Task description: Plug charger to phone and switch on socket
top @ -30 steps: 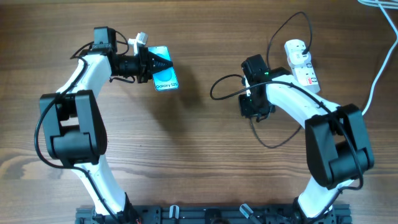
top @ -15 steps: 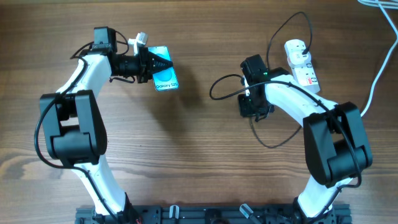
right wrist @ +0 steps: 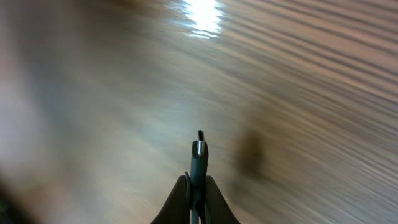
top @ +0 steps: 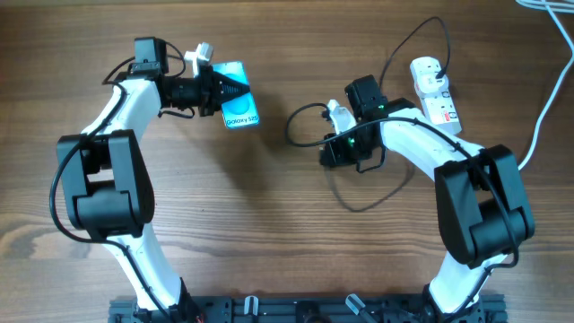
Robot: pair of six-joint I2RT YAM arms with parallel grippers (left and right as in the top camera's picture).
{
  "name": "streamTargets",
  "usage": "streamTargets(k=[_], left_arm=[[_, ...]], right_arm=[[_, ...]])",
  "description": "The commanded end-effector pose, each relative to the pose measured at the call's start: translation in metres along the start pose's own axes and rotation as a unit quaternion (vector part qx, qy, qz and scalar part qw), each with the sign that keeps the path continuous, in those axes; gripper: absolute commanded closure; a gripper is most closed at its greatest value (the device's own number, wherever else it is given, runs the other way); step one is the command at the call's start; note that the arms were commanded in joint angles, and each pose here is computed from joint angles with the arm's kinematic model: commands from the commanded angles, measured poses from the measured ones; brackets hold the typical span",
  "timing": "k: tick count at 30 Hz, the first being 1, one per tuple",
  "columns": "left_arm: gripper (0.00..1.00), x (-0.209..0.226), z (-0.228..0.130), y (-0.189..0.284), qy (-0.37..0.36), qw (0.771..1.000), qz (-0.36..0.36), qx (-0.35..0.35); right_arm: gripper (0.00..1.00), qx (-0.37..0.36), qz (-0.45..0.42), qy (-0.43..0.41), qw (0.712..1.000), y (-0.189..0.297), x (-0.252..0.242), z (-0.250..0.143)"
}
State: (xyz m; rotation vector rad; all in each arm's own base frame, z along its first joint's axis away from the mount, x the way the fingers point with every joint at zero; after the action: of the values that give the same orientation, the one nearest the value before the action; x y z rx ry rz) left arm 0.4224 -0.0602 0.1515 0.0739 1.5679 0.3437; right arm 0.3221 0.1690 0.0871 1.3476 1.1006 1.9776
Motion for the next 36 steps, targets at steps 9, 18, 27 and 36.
streamTargets(k=[9,18,27,36], left_arm=[[0.96,-0.038,-0.011,-0.003,-0.099,0.984,-0.14,0.053],[0.96,-0.044,-0.019,-0.023,-0.109,0.981,-0.143,0.077],[0.96,-0.044,-0.018,-0.023,-0.11,0.98,-0.143,0.078],[0.96,-0.044,-0.019,-0.023,-0.104,0.981,-0.143,0.078]], right_arm=[[0.95,-0.057,0.363,0.108,0.924,0.019,0.06,0.01],[0.95,-0.062,0.432,0.109,0.893,0.028,0.075,0.021],[0.95,-0.045,0.411,0.103,0.904,0.012,0.104,0.032],[0.96,-0.05,0.386,0.094,0.916,0.003,0.116,0.037]])
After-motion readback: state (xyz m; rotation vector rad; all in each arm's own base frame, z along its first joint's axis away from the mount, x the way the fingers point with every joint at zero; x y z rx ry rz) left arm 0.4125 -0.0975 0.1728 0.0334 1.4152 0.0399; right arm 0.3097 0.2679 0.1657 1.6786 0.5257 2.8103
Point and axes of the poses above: each gripper's point midway between its finger pads, its own y axis back along the fingers, its own x axis along the line the jaws close on, z = x × y, the point moved 8 cm from there along y, back along the fingers, and after that the axes turned 3 degrees about y, right-handed, at the moved point
